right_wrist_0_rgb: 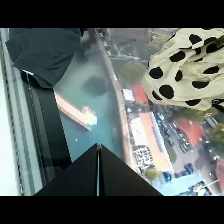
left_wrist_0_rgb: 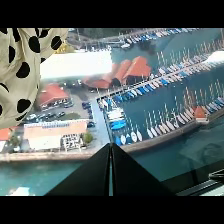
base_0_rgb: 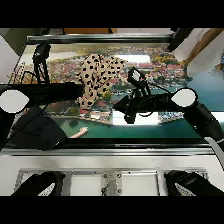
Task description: Fold the clothes and pants, and hang the long-sleeved shirts on hangers.
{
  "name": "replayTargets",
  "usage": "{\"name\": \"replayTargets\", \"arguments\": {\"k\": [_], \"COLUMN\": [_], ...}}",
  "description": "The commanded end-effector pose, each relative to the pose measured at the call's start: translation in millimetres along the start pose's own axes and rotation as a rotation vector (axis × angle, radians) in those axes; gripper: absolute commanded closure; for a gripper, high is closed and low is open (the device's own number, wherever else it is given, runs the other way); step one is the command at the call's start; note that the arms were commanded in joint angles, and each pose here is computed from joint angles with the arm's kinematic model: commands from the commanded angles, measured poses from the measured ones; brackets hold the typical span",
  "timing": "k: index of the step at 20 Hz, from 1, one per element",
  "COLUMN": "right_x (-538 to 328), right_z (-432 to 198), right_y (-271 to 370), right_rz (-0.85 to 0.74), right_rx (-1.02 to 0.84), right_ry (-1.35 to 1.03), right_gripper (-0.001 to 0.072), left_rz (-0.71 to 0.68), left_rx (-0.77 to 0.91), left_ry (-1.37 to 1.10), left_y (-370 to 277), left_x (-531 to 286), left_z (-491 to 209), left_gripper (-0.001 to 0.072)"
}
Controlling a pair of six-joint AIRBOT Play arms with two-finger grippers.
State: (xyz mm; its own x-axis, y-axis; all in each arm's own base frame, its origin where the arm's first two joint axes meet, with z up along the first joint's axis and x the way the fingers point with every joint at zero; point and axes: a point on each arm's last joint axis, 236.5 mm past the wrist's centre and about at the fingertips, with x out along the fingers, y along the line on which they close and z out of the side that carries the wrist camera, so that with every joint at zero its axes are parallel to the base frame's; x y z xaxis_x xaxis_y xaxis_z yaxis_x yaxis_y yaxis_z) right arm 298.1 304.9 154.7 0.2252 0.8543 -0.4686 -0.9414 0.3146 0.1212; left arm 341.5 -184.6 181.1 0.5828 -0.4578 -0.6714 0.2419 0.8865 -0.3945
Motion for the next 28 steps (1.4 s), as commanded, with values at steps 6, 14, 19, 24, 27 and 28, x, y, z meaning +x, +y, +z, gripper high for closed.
{"name": "replayTargets", "arguments": {"k": [6, 14, 19, 24, 27, 28], "right_x": [0.2, 0.2, 0.5, 0.8, 0.8, 0.8], "right_z": [0.0, 0.0, -0.3, -0.6, -0.5, -0.6], "right_y": [0.3, 0.3, 0.1, 0.0, 0.0, 0.0], "right_rz": [0.001, 0.001, 0.001, 0.002, 0.001, 0.002], "right_rx": [0.0, 0.0, 0.001, 0.001, 0.001, 0.001], "right_ry": [0.0, 0.0, 0.001, 0.001, 0.001, 0.001], "right_gripper": [0.0689, 0.0689, 0.0689, 0.0689, 0.0689, 0.0689], "left_rz": [0.006, 0.617, 0.705, 0.671, 0.661, 0.66], "left_rx": [0.008, 0.134, -0.208, -0.425, -0.439, -0.44], "left_ry": [-0.011, 0.171, 0.352, 0.31, 0.317, 0.317], "left_y": [1.6, 179.6, 288.8, 317.8, 316.6, 316.7], "left_x": [-0.3, -31.6, -16.8, 2.2, 8.7, 9.1], "left_z": [2.5, -32.2, -153.9, -212.6, -225.7, -226.6], "left_gripper": [0.0695, -0.0013, -0.0013, -0.0013, -0.0013, -0.0013]}}
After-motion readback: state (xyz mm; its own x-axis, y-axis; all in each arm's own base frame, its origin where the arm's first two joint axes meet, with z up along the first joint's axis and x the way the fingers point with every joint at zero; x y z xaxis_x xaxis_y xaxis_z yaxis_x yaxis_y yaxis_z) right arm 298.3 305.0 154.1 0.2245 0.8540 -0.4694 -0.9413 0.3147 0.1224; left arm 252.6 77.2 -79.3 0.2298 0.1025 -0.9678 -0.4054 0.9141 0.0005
